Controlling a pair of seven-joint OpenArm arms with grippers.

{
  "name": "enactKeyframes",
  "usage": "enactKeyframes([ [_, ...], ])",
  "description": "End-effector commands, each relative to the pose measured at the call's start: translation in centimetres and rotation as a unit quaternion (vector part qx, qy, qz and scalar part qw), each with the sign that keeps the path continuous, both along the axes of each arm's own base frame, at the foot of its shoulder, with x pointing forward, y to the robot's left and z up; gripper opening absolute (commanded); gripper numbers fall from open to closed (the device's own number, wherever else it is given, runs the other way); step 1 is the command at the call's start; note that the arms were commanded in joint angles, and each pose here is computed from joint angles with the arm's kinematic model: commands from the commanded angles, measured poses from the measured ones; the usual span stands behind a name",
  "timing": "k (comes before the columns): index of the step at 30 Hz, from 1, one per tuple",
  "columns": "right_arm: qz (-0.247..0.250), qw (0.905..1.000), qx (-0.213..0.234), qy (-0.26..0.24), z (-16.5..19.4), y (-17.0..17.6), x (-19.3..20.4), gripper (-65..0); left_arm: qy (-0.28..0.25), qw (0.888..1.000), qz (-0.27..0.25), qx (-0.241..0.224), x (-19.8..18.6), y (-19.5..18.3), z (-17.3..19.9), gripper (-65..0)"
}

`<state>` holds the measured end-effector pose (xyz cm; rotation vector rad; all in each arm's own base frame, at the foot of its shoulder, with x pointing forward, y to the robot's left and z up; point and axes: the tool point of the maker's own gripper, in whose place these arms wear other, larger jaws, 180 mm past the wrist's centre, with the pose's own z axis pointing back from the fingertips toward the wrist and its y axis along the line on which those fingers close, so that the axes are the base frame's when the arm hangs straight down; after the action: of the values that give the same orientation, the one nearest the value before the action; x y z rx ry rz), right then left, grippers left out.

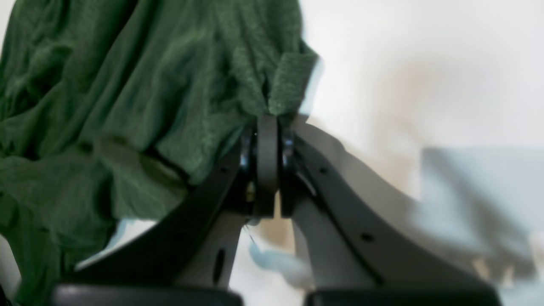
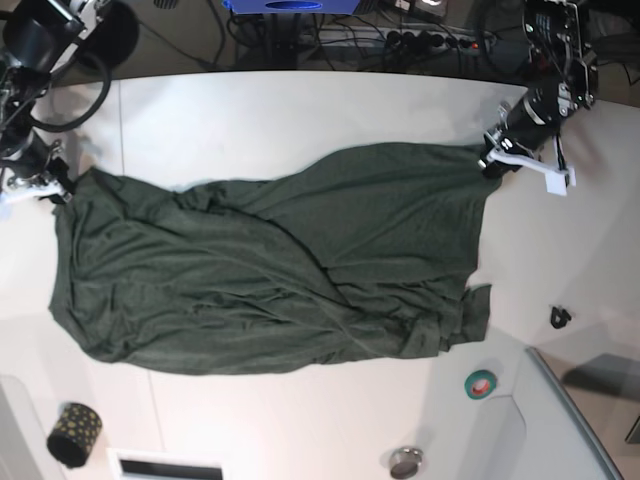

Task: Layout the t-shirt on the table in an organized manner, then fold the t-shirt properly
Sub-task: 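Grasp the shirt corner with the left gripper and pull it taut, then hold both shirt corners and stretch them apart to flatten the shirt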

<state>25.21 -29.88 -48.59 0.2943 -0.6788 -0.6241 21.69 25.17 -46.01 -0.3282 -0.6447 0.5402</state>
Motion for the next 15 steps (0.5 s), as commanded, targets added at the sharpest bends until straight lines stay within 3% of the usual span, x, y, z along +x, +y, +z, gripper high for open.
enactKeyframes([
  [1, 0.000, 0.9998, -0.010, -0.019, 1.3, -1.1, 0.9, -64.2, -0.008, 1.000, -0.006, 0.009, 0.3, 0.9, 0.9, -65.0],
  [7, 0.038, 0.9978, -0.052, -0.016, 3.9, -1.6, 0.0, -64.2, -0.016, 0.999, -0.015, 0.033, 1.4, 2.6, 2.0, -65.0],
  [15, 0.080, 0.9924, -0.087, 0.034, 5.5, -1.9, -2.8, -64.2, -0.016, 0.998, -0.024, 0.059, 1.7, 4.5, 2.8, -65.0],
])
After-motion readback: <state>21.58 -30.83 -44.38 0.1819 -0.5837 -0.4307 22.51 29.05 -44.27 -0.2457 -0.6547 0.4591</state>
